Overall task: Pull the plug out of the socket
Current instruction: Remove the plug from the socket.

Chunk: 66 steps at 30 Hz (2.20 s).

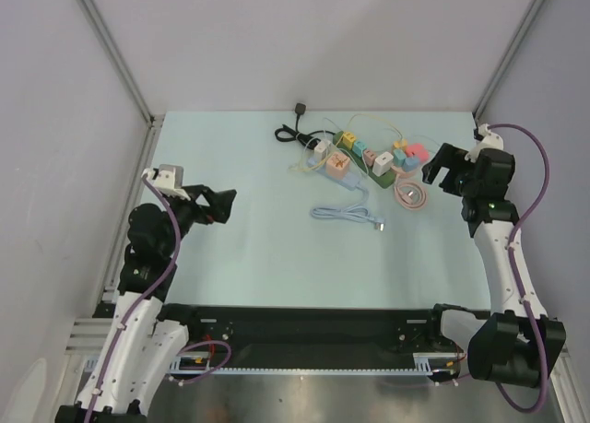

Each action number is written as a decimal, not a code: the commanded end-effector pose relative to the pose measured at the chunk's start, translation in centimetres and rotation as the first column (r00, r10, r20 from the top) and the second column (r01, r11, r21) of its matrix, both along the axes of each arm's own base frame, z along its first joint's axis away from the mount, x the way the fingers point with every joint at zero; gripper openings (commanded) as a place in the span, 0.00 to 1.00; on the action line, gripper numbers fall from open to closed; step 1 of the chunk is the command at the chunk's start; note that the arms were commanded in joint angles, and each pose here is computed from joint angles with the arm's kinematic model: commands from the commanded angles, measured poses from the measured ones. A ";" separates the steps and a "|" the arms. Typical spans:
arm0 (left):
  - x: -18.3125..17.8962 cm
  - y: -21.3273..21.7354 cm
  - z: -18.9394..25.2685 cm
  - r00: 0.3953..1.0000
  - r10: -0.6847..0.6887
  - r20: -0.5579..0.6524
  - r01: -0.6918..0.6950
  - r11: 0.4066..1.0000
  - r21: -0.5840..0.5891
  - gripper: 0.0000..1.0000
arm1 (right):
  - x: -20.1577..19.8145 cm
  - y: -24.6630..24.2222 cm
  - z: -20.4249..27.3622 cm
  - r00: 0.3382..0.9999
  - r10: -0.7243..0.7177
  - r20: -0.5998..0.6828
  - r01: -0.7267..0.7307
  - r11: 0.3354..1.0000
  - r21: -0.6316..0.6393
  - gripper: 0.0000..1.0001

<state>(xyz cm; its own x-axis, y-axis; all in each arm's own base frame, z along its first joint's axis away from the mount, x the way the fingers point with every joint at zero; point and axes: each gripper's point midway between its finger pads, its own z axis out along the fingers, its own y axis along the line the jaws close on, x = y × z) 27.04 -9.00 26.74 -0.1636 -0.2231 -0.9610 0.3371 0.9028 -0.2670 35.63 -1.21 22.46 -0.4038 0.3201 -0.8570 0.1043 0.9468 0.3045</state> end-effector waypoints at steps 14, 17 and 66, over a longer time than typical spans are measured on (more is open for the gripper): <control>2.7 -8.3 2.2 0.945 -0.257 -0.200 0.157 0.898 -0.412 1.00 | -4.5 8.9 1.7 0.745 0.651 0.145 -0.617 0.755 -0.221 1.00; 4.0 -10.7 1.5 0.937 -0.223 -0.270 0.094 0.903 -0.419 0.99 | -4.6 8.8 0.7 0.753 0.647 0.118 -0.621 0.759 -0.197 0.99; -1.5 -7.6 -1.4 0.974 -0.169 -0.149 0.139 0.972 -0.190 1.00 | 11.8 24.3 -8.0 0.469 0.784 -0.407 -0.883 0.428 -0.194 0.98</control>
